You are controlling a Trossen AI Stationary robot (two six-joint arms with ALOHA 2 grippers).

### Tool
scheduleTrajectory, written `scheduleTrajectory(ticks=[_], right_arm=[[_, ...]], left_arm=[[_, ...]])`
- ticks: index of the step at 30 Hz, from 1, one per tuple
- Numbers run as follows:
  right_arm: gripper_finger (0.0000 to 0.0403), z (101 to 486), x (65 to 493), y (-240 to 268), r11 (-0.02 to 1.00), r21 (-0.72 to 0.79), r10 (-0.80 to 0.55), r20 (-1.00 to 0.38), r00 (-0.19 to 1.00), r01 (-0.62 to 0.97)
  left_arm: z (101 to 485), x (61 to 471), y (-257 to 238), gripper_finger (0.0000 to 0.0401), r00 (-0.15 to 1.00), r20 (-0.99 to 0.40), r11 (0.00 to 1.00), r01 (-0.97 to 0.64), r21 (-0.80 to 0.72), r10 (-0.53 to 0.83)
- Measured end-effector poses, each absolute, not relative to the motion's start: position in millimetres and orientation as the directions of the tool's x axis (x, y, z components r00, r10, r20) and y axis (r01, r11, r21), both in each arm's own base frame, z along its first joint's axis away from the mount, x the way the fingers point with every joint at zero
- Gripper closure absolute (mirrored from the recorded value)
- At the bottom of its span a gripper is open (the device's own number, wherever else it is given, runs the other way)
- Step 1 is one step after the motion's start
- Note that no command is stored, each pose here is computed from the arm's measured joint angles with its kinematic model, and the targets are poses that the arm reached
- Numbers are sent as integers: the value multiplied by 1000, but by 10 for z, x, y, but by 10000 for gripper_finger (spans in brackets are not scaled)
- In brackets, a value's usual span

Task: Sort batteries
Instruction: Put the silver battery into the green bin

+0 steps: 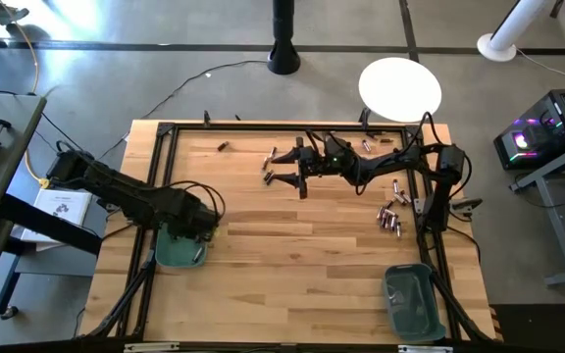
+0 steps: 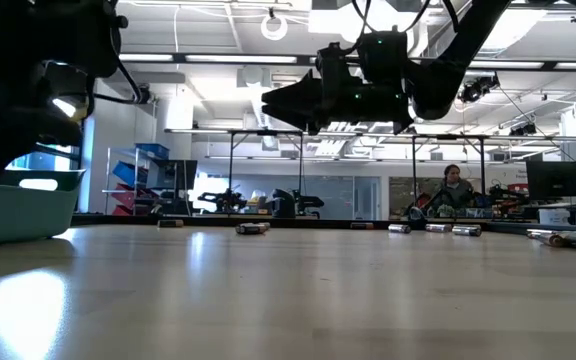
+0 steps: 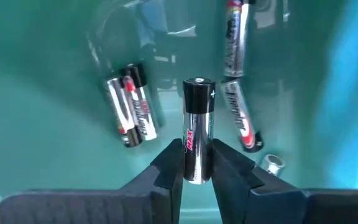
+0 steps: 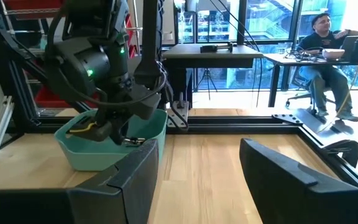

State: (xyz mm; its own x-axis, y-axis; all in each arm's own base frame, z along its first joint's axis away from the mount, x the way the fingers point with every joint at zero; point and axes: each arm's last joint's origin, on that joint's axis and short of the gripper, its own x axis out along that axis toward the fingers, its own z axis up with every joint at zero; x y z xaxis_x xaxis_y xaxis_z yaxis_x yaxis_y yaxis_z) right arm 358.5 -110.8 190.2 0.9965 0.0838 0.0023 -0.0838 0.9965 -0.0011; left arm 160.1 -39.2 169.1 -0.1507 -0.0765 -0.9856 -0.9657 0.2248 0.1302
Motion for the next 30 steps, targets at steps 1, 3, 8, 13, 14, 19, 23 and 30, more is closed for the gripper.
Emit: scheduleTrajectory(ticks=[1,3,8,13,14,19,23,30], right_arm=[[183,1902,3585,-1108,996,0,84,2,996,-84],[183,1902,3585,-1108,996,8,84,2,996,-84],[183,1879,3573,-1146,997,35,73,-20,997,-73],[183,1936,3475,-1249,997,72,12,-114,993,-4],[183,1971,3438,-1270,997,77,-16,-142,990,27],[183,2091,3183,-1329,967,30,-226,-369,902,254],[183,2096,2920,-1394,890,-11,-383,-559,735,456],[183,1815,2513,-1729,699,46,-406,-795,450,714]], left_arm=[[1686,1599,-395,330,-152,-985,230,-965,129,-84],[1670,1593,-395,320,-153,-984,230,-965,129,-90],[1662,1593,-395,293,-150,-985,243,-962,124,-90],[1678,1584,-391,261,-139,-987,275,-955,112,-81],[1698,1583,-387,256,-127,-989,281,-954,103,-69],[1896,1572,-346,241,-10,-999,304,-953,21,38],[2076,1562,-292,241,138,-973,338,-938,-69,185],[2227,1524,-207,241,285,-865,411,-906,-102,413]])
